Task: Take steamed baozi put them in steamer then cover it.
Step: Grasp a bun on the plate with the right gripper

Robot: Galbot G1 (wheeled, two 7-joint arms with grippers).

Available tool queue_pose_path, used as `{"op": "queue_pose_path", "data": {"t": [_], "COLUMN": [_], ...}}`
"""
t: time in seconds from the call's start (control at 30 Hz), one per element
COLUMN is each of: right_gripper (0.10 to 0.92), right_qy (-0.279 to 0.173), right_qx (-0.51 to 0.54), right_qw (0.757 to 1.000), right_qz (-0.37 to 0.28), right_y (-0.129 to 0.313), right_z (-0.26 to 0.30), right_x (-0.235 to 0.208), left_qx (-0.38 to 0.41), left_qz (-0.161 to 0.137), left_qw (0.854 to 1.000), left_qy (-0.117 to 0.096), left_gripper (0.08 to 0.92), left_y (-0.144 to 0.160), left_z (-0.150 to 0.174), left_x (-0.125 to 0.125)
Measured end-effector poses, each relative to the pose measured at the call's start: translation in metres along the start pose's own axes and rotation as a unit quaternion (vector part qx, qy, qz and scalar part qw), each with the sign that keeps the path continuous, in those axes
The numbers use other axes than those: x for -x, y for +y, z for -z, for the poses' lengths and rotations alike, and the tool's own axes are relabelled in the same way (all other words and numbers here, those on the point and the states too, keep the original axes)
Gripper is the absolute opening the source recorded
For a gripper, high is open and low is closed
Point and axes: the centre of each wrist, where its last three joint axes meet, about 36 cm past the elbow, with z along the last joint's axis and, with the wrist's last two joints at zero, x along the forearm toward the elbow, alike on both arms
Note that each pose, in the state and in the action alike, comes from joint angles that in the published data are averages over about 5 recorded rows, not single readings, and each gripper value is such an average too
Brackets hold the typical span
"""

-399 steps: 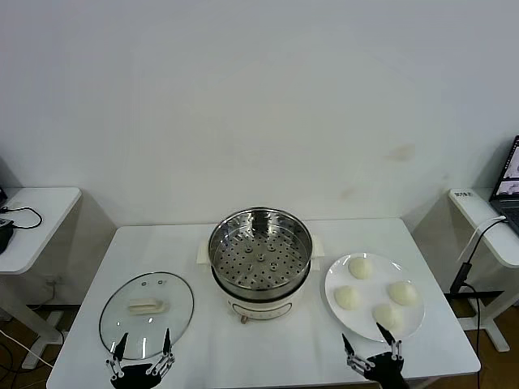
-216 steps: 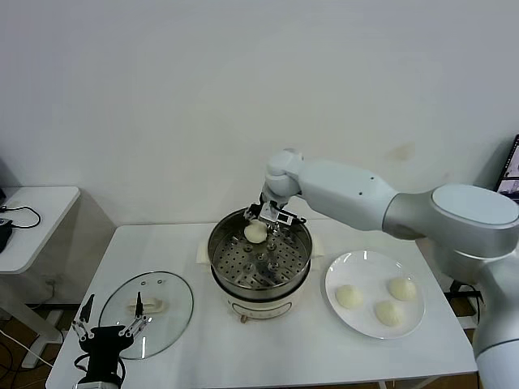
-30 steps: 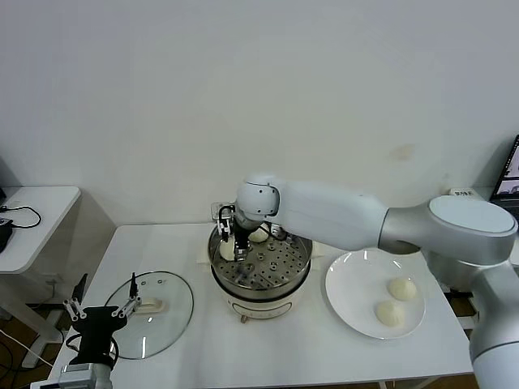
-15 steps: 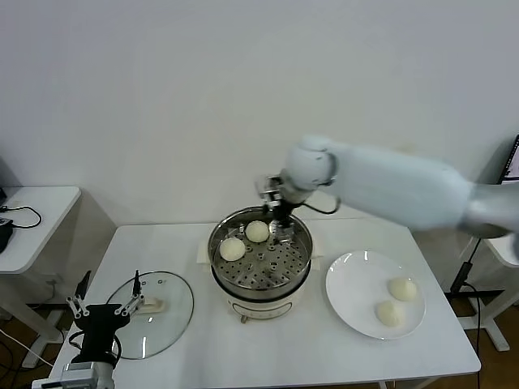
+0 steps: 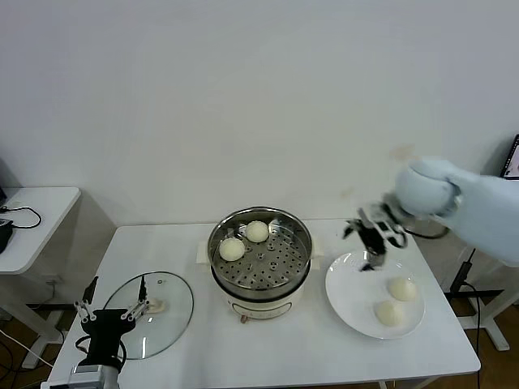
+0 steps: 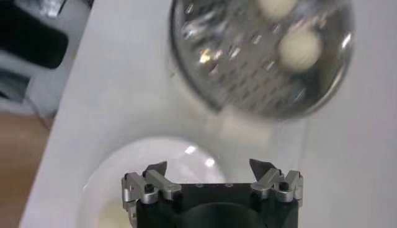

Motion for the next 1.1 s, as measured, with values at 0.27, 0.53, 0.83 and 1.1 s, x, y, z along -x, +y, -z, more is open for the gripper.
{"op": "queue_pose_path", "data": {"t": [0.27, 0.53, 0.83, 1.1], "right_gripper": [0.823, 0.823, 0.823, 0.822], "right_qy": [0.03, 0.054, 0.06, 0.059], "right_qx": [0.021, 0.034, 0.04, 0.05], "right_qw": [0.999, 0.998, 0.997, 0.997], "right_qz": [0.018, 0.028, 0.028, 0.029], "right_y": [0.056, 0.086, 0.094, 0.091], "right_z": [-0.048, -0.071, -0.077, -0.08], "right_x": [0.035, 0.067, 0.104, 0.133], "left_qx": [0.003, 0.005, 0.009, 0.009], "left_qz": [0.001, 0.004, 0.009, 0.012], "left_qw": [1.0, 1.0, 1.0, 1.0], "left_qy": [0.003, 0.006, 0.009, 0.01], "left_gripper": [0.823, 0.823, 0.823, 0.823], "left_y": [0.0, 0.0, 0.003, 0.004], "left_z": [-0.001, -0.003, -0.003, -0.004], "left_x": [-0.002, -0.004, -0.006, -0.006]}}
